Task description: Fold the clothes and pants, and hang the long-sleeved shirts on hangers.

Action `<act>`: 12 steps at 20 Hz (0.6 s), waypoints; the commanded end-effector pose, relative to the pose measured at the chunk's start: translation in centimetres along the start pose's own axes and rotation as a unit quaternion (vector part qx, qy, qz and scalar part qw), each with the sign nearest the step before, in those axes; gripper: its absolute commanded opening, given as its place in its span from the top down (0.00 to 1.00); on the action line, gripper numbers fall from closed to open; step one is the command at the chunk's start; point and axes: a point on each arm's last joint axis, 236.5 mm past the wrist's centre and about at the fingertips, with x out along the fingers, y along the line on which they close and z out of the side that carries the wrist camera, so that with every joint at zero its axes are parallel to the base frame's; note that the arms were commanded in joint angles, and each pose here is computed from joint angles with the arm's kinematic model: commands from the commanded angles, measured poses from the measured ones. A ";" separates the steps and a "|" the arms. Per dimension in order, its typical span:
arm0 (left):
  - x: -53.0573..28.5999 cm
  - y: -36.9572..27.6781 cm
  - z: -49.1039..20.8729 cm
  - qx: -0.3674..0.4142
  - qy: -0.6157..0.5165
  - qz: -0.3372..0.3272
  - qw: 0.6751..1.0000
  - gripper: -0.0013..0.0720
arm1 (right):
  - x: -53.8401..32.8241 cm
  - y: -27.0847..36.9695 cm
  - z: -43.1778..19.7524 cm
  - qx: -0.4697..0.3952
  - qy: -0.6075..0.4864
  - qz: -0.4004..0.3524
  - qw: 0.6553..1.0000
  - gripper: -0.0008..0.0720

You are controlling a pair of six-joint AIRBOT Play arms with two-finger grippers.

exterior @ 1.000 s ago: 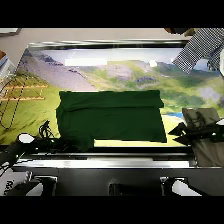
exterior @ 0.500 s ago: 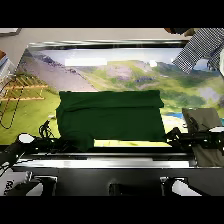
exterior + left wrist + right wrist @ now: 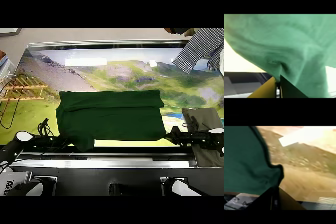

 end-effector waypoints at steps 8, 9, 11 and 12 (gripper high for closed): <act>-9.8 -1.7 -0.1 0.069 0.006 0.082 0.994 0.96 | -7.0 5.4 -1.0 -0.076 -0.073 -0.018 0.994 0.96; -10.4 -2.1 -0.7 0.073 0.004 0.081 0.994 0.96 | -7.7 5.1 -1.7 -0.076 -0.077 -0.038 0.993 0.96; -11.2 -2.5 -1.8 0.077 0.003 0.079 0.994 0.96 | -9.0 4.9 -3.0 -0.075 -0.088 -0.066 0.991 0.96; -11.6 -2.6 -2.4 0.076 0.003 0.078 0.994 0.96 | -9.6 4.7 -3.6 -0.070 -0.091 -0.078 0.990 0.96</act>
